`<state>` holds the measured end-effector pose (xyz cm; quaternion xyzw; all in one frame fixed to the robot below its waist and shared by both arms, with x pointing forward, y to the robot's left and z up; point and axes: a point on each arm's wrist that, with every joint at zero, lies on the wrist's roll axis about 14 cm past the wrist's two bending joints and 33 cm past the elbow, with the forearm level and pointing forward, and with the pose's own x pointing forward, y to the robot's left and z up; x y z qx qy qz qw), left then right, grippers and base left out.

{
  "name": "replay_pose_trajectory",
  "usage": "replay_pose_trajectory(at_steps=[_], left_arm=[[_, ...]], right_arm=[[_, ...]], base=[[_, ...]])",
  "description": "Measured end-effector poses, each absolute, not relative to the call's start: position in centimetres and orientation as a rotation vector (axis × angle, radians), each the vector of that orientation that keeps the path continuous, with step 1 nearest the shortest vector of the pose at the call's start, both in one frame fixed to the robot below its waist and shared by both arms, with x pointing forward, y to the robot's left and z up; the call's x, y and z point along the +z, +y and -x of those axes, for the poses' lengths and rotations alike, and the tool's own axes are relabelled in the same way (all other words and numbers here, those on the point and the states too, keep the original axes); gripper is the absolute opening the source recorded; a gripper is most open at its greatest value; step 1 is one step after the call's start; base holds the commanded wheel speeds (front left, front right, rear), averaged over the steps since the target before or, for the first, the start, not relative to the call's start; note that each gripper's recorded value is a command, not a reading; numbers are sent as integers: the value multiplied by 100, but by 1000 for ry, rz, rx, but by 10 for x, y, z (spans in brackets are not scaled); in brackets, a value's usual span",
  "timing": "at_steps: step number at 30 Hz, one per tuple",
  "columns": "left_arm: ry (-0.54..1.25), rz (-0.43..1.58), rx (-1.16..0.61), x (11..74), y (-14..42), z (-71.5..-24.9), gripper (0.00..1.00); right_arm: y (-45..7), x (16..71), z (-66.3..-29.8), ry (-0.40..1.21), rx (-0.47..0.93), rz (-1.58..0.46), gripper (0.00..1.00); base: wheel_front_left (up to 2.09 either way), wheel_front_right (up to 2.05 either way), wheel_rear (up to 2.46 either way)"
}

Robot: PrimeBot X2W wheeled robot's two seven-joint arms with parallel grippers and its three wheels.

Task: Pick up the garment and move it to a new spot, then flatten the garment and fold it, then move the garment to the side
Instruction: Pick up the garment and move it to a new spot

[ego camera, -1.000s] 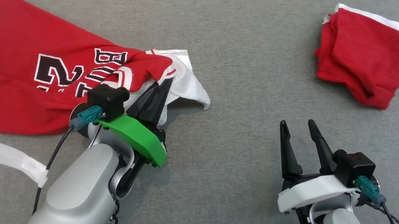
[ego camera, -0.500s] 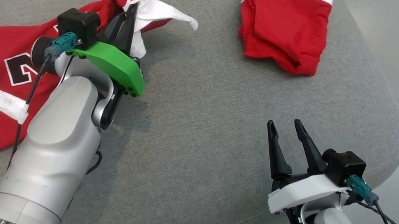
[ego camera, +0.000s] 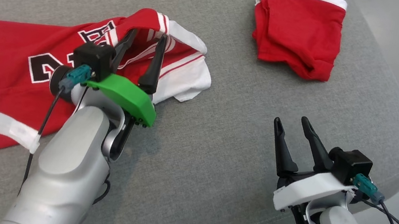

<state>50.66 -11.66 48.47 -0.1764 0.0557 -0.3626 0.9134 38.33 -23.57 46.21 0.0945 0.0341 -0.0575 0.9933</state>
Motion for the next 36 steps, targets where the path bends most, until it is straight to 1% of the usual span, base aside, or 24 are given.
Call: replay_pose_trajectory(at_steps=[3, 9, 15, 19, 30, 36], left_arm=[[119, 334, -675, 475, -87, -503, 100], [96, 280, -460, 465, -3, -500, 100], [49, 223, -273, 467, 75, -476, 100], [28, 201, -164, 470, 117, -454, 100], [32, 170, -30, 467, 171, -400, 100], [56, 192, 12, 460, 181, -378, 100]], right_arm=[[-226, 466, -390, 54, -84, -193, 100], [-204, 471, -399, 37, -20, -210, 100], [-188, 476, -402, 19, 25, -223, 100], [-178, 483, -402, 4, 53, -227, 100], [-165, 489, -391, -11, 87, -230, 100], [-164, 486, -386, -4, 89, -229, 100]], base=[[0, 0, 0], [0, 0, 0], [0, 0, 0], [0, 0, 0], [0, 0, 0], [0, 0, 0]])
